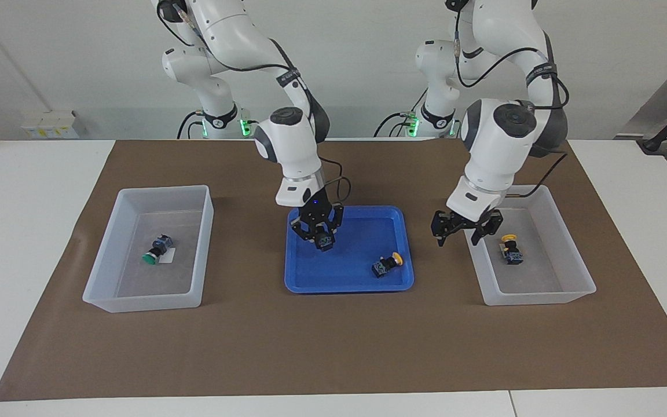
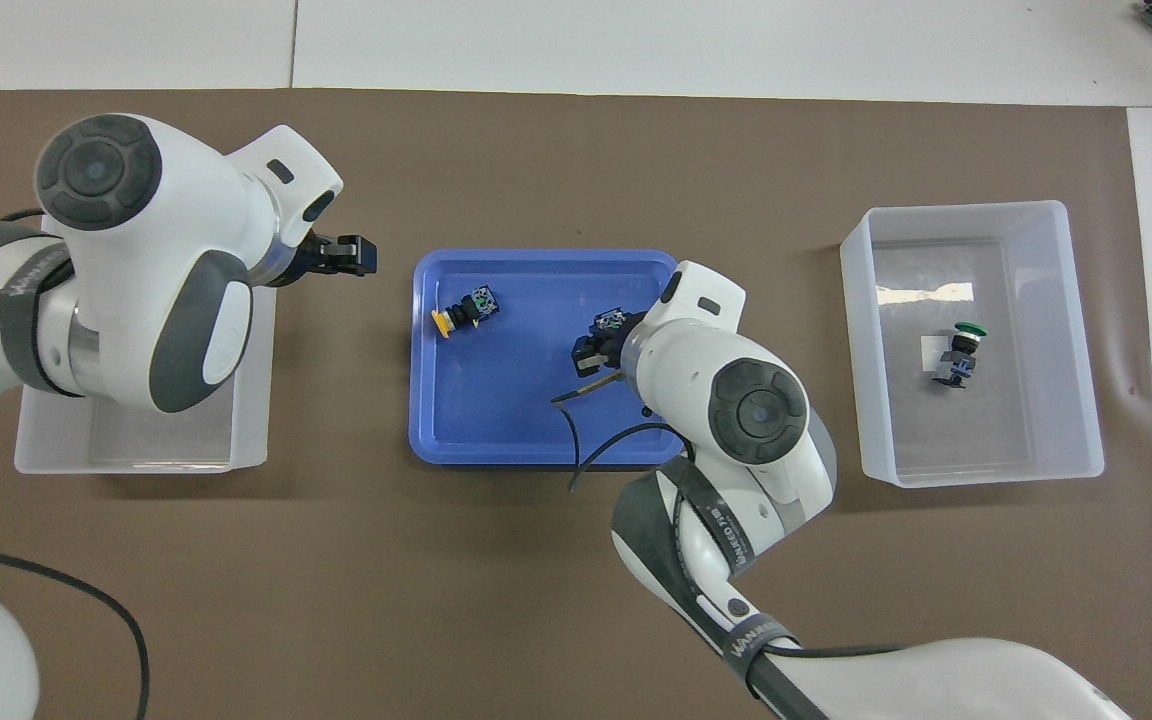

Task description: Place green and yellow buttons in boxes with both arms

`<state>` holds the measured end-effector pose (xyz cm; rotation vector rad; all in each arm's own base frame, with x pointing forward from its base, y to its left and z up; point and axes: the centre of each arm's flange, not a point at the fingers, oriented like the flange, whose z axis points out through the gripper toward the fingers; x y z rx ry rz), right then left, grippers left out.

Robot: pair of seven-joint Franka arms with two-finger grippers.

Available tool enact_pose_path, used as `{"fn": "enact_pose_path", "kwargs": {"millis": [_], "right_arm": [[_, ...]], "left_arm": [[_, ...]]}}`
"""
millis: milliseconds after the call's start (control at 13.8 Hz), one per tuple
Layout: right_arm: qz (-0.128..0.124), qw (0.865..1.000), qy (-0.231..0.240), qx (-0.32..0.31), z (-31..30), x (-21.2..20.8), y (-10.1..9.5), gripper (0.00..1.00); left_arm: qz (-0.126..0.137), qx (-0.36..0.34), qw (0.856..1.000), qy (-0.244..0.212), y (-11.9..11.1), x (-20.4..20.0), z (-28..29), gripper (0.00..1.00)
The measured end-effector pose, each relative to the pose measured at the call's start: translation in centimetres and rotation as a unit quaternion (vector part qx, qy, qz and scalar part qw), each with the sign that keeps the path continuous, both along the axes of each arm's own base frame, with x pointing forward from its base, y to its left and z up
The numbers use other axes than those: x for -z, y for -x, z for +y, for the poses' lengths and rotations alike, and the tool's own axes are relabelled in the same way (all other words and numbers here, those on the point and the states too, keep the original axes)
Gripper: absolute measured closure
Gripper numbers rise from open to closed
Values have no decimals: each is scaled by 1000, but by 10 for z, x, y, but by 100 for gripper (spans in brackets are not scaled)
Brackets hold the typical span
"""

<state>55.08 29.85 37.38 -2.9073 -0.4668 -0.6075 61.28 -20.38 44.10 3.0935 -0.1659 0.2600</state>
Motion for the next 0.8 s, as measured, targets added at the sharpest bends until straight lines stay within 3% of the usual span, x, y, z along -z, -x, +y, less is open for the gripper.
{"fn": "enact_pose_path", "kwargs": {"millis": [217,362,796], "right_arm": [[-5,999,2,47,-64,-27,1,60],[13,996,15,85,-113,-42,4,60],[37,984,29,173,-224,-60,4,60]], "left_arm": [[-21,30,999,8,10,16,-37,15],[-27,45,999,11,13,30,-57,14],[-22,147,989,-1,28,92,-114,7]]}}
